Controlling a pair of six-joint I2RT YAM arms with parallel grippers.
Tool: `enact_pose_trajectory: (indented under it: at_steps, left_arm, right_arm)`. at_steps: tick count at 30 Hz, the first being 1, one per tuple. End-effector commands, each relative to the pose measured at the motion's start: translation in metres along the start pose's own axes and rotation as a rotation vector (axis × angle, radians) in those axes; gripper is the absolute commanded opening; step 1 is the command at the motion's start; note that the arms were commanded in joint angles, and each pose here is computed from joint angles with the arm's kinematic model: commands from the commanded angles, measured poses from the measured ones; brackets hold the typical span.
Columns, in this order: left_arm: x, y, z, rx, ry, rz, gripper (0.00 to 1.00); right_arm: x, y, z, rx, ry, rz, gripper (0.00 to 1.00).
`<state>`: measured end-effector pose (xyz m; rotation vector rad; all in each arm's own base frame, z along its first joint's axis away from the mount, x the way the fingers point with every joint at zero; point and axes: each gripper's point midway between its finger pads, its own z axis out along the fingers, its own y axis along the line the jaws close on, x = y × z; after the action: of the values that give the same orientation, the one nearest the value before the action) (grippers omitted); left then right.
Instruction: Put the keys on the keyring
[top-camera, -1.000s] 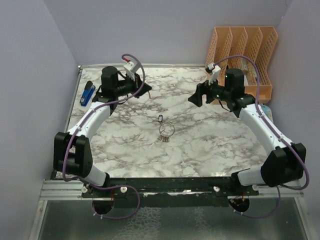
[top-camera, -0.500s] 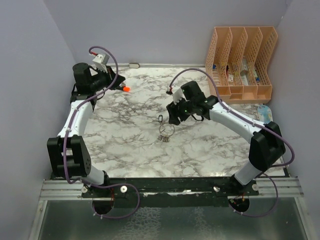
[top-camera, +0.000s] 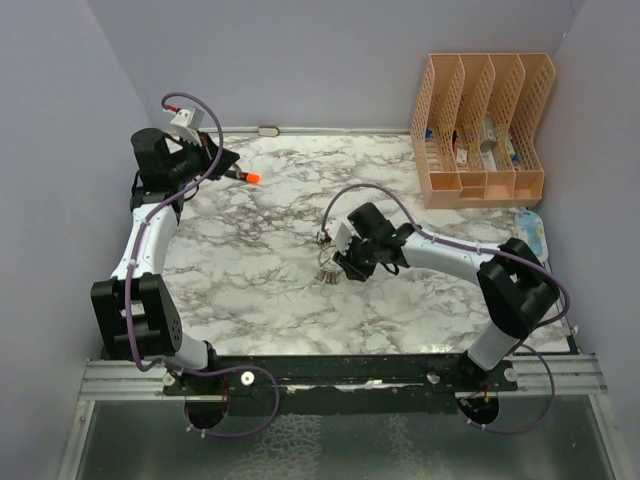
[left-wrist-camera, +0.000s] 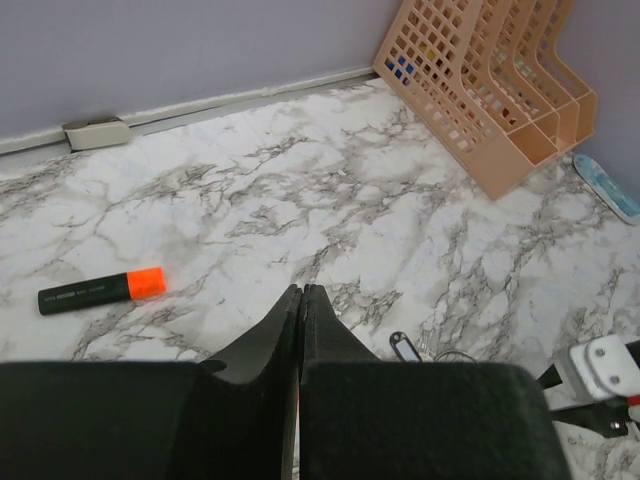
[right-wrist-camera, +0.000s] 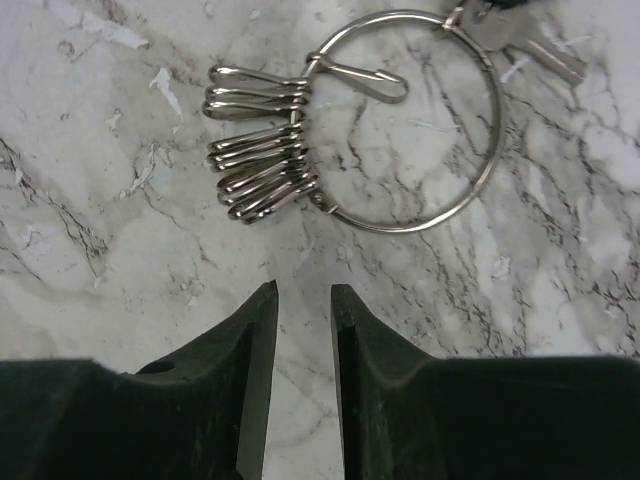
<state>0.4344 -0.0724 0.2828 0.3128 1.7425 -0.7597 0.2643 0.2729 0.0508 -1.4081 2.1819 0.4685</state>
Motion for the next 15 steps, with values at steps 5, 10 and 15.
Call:
enact_pose_trajectory:
  at_steps: [5,10,15]
  left_arm:
    - [-0.005,-0.004,-0.005,0.041,-0.025,0.004,0.00]
    - [-0.003,-0.004,-0.005,0.053,-0.036,-0.016,0.00]
    - [-0.001,-0.002,-0.008,0.061,-0.039,-0.025,0.00]
  right_arm:
    - [-0.030,-0.002,0.010,0.053,-0.157,-0.259,0.33]
    - [-0.036,-0.002,0.016,0.063,-0.169,-0.294,0.34]
    - [-0.038,0.009,0.027,0.040,-0.152,-0.321,0.34]
